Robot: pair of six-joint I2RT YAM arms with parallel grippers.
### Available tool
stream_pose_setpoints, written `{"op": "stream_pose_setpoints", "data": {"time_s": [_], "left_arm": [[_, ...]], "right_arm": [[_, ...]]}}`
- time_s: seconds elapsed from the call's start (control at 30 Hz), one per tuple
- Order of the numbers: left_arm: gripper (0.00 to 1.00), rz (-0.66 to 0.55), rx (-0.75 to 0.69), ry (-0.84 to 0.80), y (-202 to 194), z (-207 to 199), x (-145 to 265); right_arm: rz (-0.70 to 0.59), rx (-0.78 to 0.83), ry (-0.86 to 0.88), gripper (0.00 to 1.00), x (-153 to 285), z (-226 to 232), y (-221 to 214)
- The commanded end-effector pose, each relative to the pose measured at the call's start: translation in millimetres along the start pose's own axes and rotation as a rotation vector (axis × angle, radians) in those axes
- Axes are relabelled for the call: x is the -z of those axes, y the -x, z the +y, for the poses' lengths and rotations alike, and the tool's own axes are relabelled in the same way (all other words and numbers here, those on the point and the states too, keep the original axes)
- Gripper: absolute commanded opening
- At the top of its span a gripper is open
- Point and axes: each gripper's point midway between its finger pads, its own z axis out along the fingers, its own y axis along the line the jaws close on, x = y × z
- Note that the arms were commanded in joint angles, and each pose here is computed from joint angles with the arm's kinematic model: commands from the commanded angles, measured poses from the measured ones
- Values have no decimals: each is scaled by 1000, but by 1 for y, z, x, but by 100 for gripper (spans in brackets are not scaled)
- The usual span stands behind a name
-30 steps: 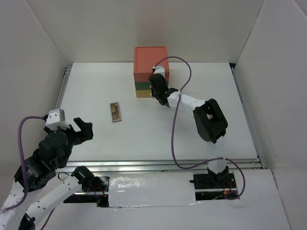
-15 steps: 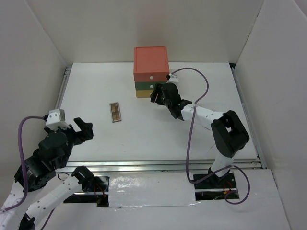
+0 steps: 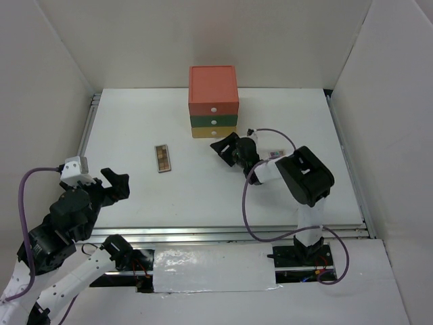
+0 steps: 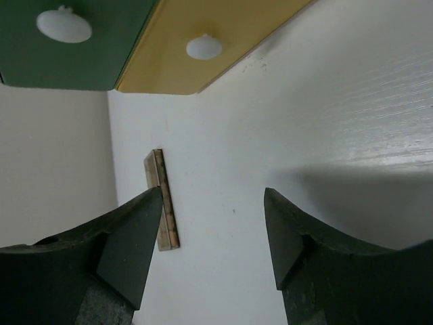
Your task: Organize the makeup
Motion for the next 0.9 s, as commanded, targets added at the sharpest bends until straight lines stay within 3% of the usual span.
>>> {"op": "stream_pose_setpoints", "data": {"time_s": [0.0, 0.13, 0.2, 0.33, 0.47, 0.57, 0.87], "left_arm": [[99, -29, 8, -25, 7, -5, 1], [99, -31, 10, -28, 8, -5, 1], [99, -30, 8, -31, 8, -5, 1], [99, -28, 5, -35, 8, -7, 1], [99, -20, -5, -35, 6, -8, -1], [99, -20, -3, -32, 6, -8, -2], [99, -22, 8, -4, 7, -4, -2]], "right_arm": [[-60, -196, 226, 69, -7, 45, 19], [-58, -315, 194, 71, -25, 24, 16], [-66, -367, 210, 77, -30, 19, 17], [-94, -493, 206, 75, -36, 6, 22], [-68, -587, 249, 60, -46, 6, 23], [-89, -606, 202, 55, -51, -5, 24], [-124, -572, 152, 52, -68, -7, 44]]}}
